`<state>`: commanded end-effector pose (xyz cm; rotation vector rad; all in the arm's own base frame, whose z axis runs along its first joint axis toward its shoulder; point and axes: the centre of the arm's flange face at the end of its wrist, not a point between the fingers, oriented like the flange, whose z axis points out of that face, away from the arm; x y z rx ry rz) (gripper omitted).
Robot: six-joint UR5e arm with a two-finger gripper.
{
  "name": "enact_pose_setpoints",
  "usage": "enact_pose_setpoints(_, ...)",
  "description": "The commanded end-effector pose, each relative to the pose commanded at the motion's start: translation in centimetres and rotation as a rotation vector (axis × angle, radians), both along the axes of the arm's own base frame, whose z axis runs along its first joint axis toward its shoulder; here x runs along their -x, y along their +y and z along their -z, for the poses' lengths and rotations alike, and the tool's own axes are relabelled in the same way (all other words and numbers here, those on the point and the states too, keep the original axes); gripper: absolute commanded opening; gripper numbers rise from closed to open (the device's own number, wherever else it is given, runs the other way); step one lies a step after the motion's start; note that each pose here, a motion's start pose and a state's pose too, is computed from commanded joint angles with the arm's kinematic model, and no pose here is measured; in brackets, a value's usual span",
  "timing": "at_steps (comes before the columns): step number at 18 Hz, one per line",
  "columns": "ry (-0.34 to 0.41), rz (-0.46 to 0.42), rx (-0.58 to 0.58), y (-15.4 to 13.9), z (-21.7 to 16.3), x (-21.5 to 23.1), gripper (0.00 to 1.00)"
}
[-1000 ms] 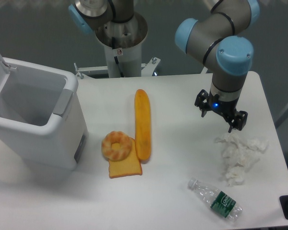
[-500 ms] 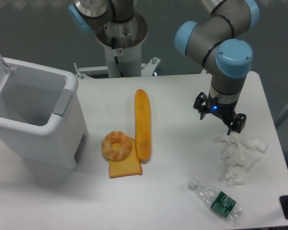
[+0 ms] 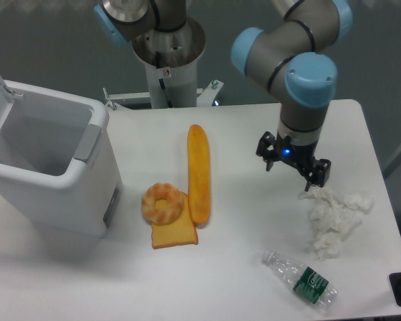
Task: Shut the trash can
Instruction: 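Raise the gripper and move it over the bread toward the trash can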
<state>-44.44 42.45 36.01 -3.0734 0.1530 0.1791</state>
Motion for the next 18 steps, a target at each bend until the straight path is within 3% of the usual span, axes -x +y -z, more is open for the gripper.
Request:
enact_pose_setpoints(9, 0.03, -0.027, -0.068, 2.5, -5.7, -10.6, 1.0)
enact_pose_setpoints(18, 0.028, -0.012, -0.216, -0.1, -16.1, -21.5, 1.0)
